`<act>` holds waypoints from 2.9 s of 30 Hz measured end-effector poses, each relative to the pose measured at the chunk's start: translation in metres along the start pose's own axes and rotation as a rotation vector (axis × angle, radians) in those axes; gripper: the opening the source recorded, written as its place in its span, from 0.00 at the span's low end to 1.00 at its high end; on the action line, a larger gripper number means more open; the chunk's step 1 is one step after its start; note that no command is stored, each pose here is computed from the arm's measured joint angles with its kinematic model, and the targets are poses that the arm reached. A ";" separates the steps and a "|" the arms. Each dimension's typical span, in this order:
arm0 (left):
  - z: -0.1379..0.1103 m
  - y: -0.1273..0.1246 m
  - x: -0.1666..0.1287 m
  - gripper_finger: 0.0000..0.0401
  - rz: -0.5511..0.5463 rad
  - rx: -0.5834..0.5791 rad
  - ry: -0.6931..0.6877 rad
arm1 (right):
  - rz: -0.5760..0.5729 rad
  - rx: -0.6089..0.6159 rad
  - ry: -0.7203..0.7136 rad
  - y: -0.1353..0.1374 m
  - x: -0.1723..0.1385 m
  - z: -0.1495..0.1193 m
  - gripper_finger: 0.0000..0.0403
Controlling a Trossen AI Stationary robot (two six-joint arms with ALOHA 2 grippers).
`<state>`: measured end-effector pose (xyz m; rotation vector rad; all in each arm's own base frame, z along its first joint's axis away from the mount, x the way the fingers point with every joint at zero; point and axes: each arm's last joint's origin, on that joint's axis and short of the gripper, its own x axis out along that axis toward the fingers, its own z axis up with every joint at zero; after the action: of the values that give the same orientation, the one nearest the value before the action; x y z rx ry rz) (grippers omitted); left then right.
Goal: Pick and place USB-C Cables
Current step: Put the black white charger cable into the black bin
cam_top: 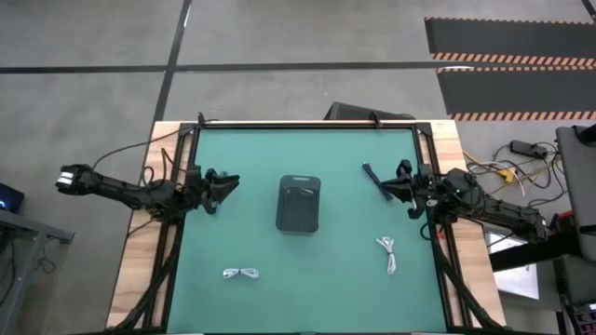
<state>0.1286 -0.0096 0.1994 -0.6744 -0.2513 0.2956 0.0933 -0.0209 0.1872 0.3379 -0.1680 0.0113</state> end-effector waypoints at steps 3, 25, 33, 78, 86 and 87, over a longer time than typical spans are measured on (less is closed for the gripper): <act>-0.004 0.003 0.003 0.36 0.088 -0.006 -0.011 | 0.018 -0.014 -0.045 0.002 0.000 0.004 0.07; 0.006 0.029 0.022 0.36 0.975 0.033 0.483 | 0.012 -0.038 -0.156 0.005 -0.001 0.014 0.07; 0.001 0.050 0.039 0.36 1.161 0.042 0.733 | 0.010 -0.038 -0.157 0.005 -0.001 0.014 0.07; -0.016 0.086 0.057 0.17 1.408 0.117 1.042 | 0.011 -0.040 -0.160 0.005 -0.001 0.015 0.07; -0.016 0.086 0.056 0.04 1.419 0.131 1.038 | 0.010 -0.048 -0.159 0.005 -0.001 0.014 0.07; -0.016 0.086 0.056 0.04 1.419 0.132 1.038 | 0.011 -0.048 -0.160 0.005 -0.001 0.015 0.07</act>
<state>0.1699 0.0648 0.1394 -0.6965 1.3005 1.2282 0.0895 -0.0212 0.2021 0.2895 -0.3277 -0.0094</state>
